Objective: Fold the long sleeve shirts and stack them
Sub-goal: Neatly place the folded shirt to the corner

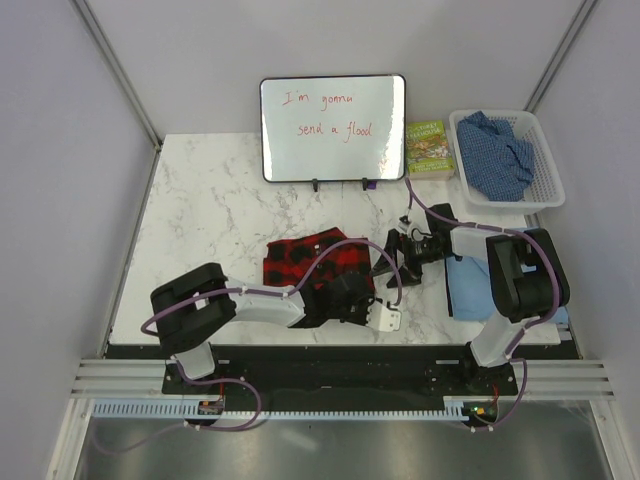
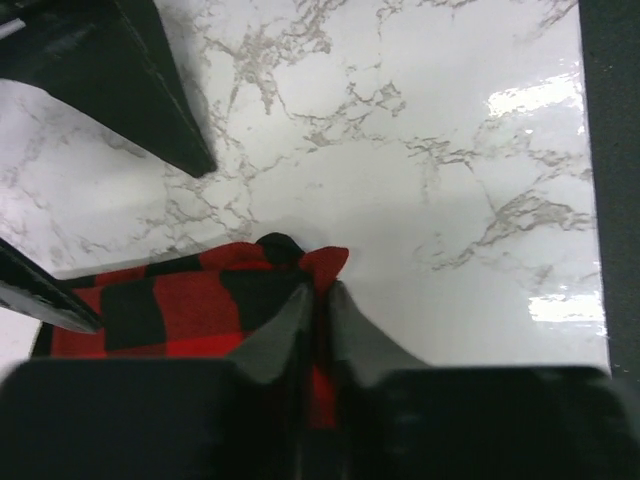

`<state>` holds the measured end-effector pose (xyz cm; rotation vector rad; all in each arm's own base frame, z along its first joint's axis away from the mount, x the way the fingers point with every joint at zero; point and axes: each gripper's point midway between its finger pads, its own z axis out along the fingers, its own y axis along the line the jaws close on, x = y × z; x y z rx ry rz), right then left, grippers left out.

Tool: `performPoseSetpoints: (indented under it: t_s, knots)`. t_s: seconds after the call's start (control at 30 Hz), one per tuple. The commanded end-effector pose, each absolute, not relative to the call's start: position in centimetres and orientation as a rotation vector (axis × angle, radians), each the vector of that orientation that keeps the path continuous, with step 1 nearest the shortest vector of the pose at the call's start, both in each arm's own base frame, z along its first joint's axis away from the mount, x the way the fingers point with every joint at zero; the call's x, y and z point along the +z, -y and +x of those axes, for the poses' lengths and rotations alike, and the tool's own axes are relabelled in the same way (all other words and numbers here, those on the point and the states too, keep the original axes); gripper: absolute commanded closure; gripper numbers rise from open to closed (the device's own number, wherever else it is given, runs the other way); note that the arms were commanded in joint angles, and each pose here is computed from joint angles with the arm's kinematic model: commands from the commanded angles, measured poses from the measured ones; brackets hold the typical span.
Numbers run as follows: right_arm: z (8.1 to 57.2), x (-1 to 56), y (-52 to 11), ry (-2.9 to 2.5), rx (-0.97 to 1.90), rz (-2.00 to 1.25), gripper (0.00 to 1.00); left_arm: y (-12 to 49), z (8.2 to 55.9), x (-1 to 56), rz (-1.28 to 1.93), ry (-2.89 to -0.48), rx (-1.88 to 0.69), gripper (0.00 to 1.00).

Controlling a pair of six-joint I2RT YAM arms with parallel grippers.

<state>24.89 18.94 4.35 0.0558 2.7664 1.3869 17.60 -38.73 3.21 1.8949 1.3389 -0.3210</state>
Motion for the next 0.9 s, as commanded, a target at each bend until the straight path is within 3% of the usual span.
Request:
performPoseSetpoints:
  t_s: [0.0, 0.07, 0.5, 0.87]
  knots:
    - [24.0, 3.6, -19.1, -2.779, 1.456, 0.072, 0.09, 40.3, 18.7, 6.6, 1.804, -1.247, -0.312, 0.94]
    - [23.8, 3.4, -19.4, -2.783, 1.496, 0.092, 0.09, 40.1, 18.8, 7.2, 1.792, -1.242, -0.313, 0.98]
    - [23.6, 3.1, -22.1, -2.780, 1.623, 0.169, 0.02, 40.4, 20.5, 10.7, 1.710, -1.277, -0.341, 0.98]
    - [26.9, 3.9, -25.8, -2.676, 1.724, 0.251, 0.17, 40.7, 20.0, 12.7, 1.683, -1.249, -0.387, 0.98]
